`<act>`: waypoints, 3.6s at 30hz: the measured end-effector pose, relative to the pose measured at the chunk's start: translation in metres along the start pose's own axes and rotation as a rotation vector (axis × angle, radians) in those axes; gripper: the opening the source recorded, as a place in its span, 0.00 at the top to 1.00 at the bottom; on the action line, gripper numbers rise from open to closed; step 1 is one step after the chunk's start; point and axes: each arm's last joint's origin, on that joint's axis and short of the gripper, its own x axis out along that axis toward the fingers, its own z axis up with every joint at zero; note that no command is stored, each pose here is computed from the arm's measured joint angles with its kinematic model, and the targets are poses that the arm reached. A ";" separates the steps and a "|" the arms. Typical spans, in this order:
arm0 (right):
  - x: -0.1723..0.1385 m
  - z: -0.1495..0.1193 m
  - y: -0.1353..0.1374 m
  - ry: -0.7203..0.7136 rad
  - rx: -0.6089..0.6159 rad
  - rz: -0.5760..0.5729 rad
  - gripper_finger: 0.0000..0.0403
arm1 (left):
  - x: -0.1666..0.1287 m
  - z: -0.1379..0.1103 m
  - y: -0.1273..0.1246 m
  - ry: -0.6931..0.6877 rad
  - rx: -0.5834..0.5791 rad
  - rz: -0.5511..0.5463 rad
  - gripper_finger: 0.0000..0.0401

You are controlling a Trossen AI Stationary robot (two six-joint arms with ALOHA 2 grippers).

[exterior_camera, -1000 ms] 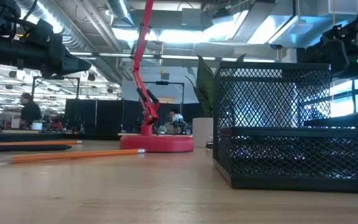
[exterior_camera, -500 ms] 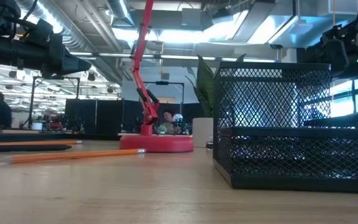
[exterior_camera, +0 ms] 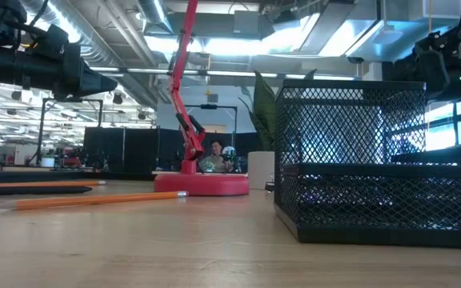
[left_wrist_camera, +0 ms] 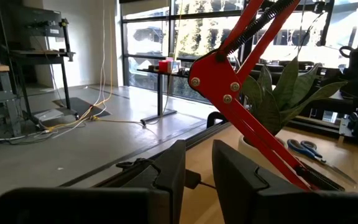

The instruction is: Pick and place office supplies into organizer

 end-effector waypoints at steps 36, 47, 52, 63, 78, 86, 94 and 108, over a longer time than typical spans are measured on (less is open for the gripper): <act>0.000 0.000 0.000 0.000 0.000 0.000 0.55 | 0.000 0.000 0.000 0.000 0.000 0.000 0.81; 0.000 0.000 0.000 0.000 0.000 0.000 0.55 | 0.000 0.000 0.000 0.000 0.000 -0.001 0.81; 0.000 0.000 0.000 -0.001 0.000 0.000 0.55 | 0.000 0.000 0.000 0.000 0.000 0.000 0.81; 0.000 0.000 0.000 -0.001 -0.001 0.000 0.55 | 0.000 0.000 0.000 0.000 0.000 0.000 0.81; 0.000 0.001 0.000 -0.006 0.035 0.000 0.55 | 0.000 0.000 0.000 0.000 0.000 0.000 0.81; 0.000 0.000 0.000 -0.004 0.081 0.000 0.55 | 0.000 0.000 0.000 0.000 0.000 0.000 0.81; 0.000 0.000 0.000 -0.005 0.079 -0.001 0.55 | 0.000 0.000 0.000 0.001 0.001 0.000 0.81; 0.000 0.000 0.000 -0.001 0.075 0.000 0.55 | 0.000 0.000 0.000 0.000 0.000 0.001 0.81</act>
